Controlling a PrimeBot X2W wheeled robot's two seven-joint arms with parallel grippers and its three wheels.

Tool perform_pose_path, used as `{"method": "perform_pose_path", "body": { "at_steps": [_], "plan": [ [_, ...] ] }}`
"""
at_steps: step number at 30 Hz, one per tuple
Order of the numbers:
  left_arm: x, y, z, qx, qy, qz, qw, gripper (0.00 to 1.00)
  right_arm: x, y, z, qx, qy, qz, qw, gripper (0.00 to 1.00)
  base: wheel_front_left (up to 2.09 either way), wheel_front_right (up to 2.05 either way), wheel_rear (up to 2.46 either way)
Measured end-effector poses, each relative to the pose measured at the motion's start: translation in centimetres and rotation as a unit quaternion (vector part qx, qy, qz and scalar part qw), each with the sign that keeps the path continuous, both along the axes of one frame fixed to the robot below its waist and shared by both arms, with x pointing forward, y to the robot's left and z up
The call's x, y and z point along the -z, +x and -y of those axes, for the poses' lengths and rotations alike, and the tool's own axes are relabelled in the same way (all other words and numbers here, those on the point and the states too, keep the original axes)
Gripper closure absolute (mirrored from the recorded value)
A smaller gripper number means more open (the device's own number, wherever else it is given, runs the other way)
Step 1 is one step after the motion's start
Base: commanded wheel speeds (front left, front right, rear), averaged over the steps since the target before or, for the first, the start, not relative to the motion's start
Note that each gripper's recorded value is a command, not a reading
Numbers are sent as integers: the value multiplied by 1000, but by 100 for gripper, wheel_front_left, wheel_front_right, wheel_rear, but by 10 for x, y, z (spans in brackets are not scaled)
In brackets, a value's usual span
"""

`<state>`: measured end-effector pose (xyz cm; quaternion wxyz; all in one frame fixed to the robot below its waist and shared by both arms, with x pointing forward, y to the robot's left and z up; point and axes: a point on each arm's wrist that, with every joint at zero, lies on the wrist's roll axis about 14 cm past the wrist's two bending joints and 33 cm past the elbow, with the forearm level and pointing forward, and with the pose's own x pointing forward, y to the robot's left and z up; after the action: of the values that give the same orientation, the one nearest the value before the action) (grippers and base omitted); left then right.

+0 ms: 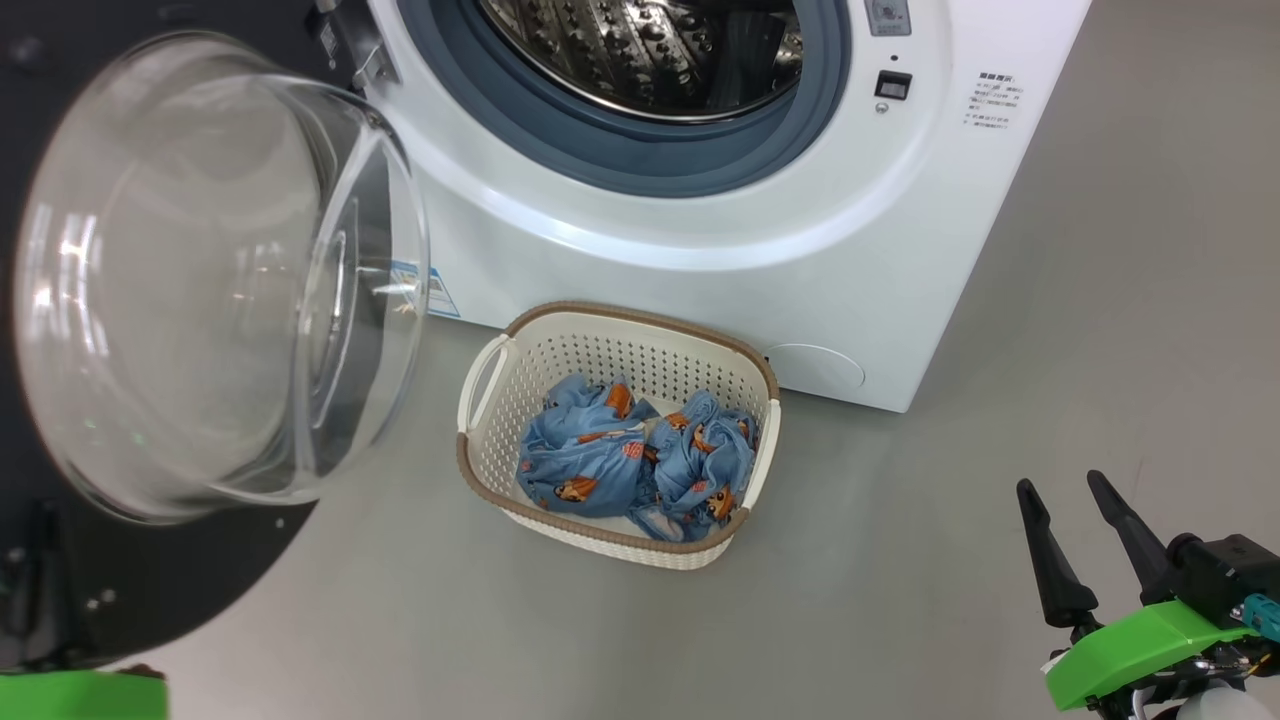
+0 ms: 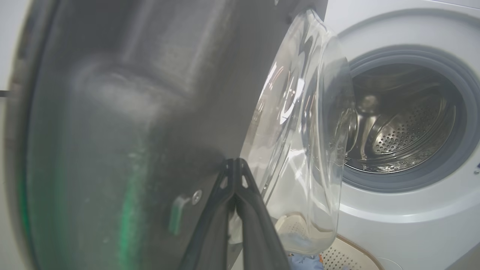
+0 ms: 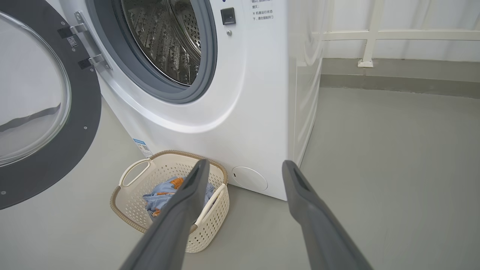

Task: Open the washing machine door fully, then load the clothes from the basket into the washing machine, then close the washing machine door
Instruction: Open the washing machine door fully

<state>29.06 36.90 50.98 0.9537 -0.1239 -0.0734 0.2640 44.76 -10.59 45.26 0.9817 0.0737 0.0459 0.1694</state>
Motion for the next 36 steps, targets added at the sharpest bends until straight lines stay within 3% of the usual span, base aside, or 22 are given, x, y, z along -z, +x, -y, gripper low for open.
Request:
{"method": "perform_pose_path", "body": {
  "at_steps": [24,36],
  "plan": [
    [-4,0,-104,-105,38,-59,992,100,15,15,-12,-21,-6,-10,1000,0,0,0,0],
    [-1,23,-127,-115,42,-88,989,100,27,28,-13,-25,-12,-16,999,0,0,0,0]
  ]
}}
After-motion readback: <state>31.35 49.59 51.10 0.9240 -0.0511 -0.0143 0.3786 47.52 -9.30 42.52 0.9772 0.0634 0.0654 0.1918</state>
